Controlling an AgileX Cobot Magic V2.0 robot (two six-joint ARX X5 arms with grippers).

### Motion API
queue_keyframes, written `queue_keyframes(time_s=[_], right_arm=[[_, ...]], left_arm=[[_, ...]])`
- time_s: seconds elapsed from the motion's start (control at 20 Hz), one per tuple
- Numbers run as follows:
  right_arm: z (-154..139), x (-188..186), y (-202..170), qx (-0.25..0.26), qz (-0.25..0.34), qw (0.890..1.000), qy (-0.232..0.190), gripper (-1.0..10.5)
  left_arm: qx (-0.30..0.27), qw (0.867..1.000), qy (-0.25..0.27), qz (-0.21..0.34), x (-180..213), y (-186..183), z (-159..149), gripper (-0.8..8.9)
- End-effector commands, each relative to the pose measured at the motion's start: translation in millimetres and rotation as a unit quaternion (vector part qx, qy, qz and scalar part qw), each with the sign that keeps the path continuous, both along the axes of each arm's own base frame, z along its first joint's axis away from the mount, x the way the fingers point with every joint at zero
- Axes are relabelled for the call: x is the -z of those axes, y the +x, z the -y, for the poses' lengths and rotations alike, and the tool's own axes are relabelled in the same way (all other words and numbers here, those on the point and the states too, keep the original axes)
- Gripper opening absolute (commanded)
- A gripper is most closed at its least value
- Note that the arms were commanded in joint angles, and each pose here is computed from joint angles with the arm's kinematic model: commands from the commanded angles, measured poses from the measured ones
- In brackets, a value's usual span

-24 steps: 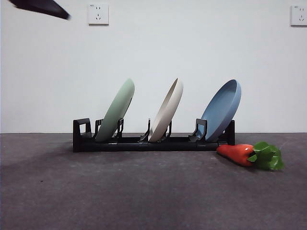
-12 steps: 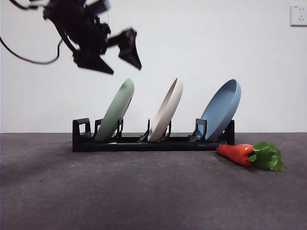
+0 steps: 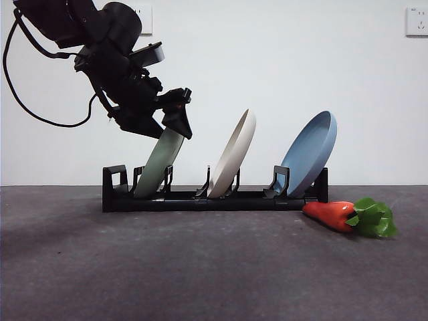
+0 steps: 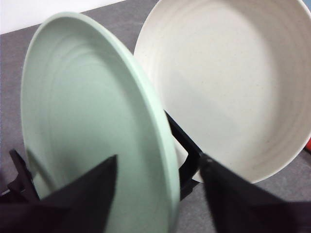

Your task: Take the green plate from the plate rack,put the plate on the table,take the carrot from the table,put the carrot in the plate

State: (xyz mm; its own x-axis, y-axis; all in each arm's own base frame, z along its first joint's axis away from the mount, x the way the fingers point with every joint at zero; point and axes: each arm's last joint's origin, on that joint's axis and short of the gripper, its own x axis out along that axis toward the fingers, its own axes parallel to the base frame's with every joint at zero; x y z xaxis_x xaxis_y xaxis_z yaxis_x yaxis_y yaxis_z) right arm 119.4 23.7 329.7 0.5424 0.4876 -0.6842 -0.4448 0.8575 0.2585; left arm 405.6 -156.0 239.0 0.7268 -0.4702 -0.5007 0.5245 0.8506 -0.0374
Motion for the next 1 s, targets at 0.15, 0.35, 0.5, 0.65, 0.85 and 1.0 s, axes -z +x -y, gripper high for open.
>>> queue_keyframes(time_s=[0.15,0.35,0.5,0.65,0.85,1.0], right_arm=[[-0.2,-0.4,-0.6,0.000,-0.003,1.000,0.003,6.6],[-0.2,-0.4,-0.6,0.000,-0.003,1.000,0.003,6.6],[-0.2,-0.4,-0.5,0.000,-0.003,1.000,0.003,6.6],[-0.2,-0.4,-0.6,0.000,-0.002,1.000,0.003,6.6],[-0.2,-0.4,-0.6,0.000,-0.002,1.000,0.003,6.6],[-0.2,-0.4,-0.6,0.000,-0.002,1.000,0.003,6.6]], left_arm=[[0.014,1.000,-0.006,-0.002,1.8,0.2,2.7,-0.08],[0.004,1.000,-0.026,-0.011,-1.1,-0.3,2.3,-0.08],[0.004,1.000,-0.031,-0.002,-12.1,-4.5,0.9,-0.08],[-0.004,0.999,-0.050,0.015,-34.3,-13.0,-2.2,-0.08],[-0.006,0.997,-0.065,0.043,-73.5,-34.0,-10.2,-0.08],[0.004,0.997,-0.066,0.047,-105.5,-64.1,-14.5,-0.08]])
